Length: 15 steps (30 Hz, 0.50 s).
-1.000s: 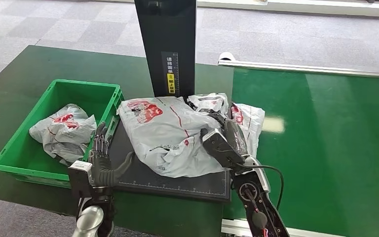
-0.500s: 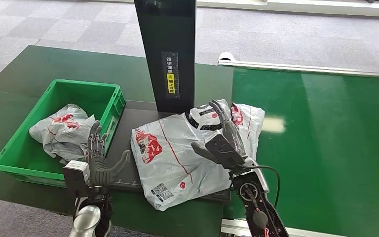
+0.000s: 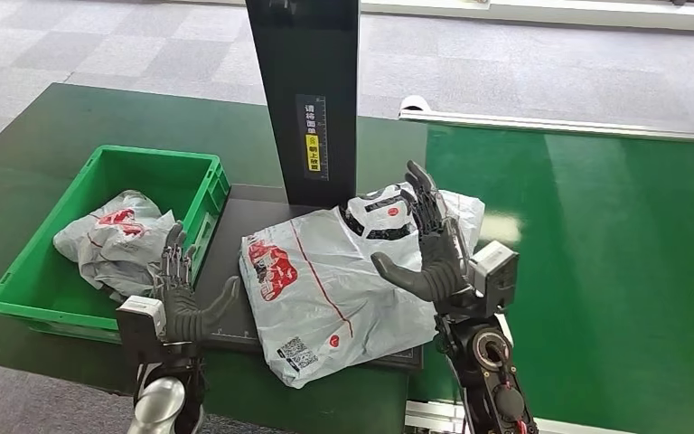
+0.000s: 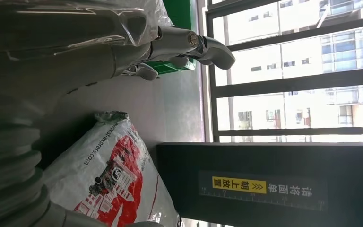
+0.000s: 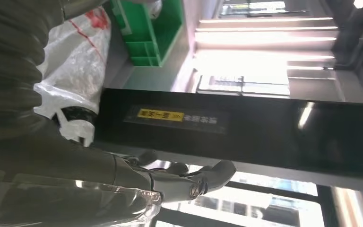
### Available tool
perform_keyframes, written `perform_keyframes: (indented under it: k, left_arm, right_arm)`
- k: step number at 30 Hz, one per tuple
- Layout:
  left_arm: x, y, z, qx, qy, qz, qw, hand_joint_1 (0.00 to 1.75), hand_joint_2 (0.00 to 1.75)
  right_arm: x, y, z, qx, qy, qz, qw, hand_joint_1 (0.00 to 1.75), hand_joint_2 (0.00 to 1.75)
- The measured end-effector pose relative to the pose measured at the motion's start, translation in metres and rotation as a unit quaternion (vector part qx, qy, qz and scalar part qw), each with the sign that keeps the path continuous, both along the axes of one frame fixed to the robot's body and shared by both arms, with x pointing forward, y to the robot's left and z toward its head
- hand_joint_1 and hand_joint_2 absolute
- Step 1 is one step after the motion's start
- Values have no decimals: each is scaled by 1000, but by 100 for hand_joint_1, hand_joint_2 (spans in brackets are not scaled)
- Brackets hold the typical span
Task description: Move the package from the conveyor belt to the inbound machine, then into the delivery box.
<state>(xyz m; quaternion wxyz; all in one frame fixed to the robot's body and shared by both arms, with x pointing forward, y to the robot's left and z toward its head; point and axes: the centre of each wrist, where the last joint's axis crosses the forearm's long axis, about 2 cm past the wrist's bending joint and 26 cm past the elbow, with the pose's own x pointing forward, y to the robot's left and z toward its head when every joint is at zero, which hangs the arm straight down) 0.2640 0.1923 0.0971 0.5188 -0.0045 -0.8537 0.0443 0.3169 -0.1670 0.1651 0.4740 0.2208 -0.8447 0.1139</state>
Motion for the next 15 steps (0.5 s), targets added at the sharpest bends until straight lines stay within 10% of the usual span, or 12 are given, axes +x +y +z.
perform_keyframes:
  k: [15]
  left_arm:
    - [6, -39, 8, 137, 23, -96, 986, 0, 175]
  right_arm:
    - [-31, -46, 40, 68, -148, -177, 971, 0, 175]
